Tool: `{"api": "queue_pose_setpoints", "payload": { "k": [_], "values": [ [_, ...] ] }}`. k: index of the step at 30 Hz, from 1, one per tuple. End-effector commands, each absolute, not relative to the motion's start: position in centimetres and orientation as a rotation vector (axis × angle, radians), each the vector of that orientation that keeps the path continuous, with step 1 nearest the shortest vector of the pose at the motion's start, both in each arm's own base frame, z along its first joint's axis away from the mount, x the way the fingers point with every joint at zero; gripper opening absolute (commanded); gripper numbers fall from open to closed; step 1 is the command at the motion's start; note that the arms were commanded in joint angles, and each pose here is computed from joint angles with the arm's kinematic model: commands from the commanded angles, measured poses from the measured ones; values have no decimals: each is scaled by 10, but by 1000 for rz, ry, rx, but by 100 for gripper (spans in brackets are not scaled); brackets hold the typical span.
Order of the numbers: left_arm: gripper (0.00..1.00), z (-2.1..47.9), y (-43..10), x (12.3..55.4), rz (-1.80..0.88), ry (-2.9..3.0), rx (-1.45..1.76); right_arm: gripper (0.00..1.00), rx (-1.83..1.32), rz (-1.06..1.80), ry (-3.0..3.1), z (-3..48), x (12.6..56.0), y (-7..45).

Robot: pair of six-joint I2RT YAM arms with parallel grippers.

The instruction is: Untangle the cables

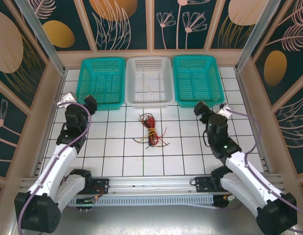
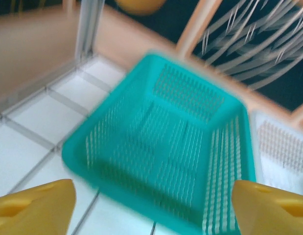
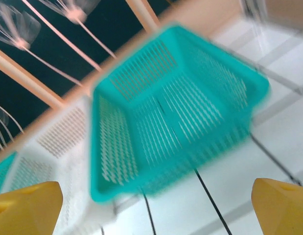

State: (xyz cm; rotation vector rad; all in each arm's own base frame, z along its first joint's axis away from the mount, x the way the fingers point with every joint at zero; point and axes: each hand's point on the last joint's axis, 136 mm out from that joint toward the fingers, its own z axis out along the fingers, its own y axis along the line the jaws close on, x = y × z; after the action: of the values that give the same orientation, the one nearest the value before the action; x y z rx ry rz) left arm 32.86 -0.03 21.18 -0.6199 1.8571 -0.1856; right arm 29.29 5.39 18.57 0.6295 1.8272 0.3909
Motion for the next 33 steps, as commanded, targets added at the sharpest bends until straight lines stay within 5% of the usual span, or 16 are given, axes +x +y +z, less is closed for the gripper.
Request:
{"api": "queue_pose_setpoints", "payload": {
  "k": [1, 7, 11, 17, 24, 33],
  "values": [
    [78, 127, -20, 271, -198, 2269, -727, 99, 772, 428, 2242, 95, 245, 80],
    [77, 161, -59, 271, -362, 2278, -603, 99, 122, 285, 2462, 120, 215, 205],
    [76, 186, -79, 290, -456, 2276, -544, 98, -260, 505, 2506, 116, 218, 281],
    [70, 196, -106, 299, -536, 2299, -430, 91, -456, 619, 2542, 99, 238, 321],
    [76, 197, -123, 293, -619, 2309, -383, 82, -521, 574, 2642, 53, 242, 319],
    [79, 177, -137, 292, -692, 2337, -424, 42, -585, 556, 2626, 40, 243, 325]
  ]
}}
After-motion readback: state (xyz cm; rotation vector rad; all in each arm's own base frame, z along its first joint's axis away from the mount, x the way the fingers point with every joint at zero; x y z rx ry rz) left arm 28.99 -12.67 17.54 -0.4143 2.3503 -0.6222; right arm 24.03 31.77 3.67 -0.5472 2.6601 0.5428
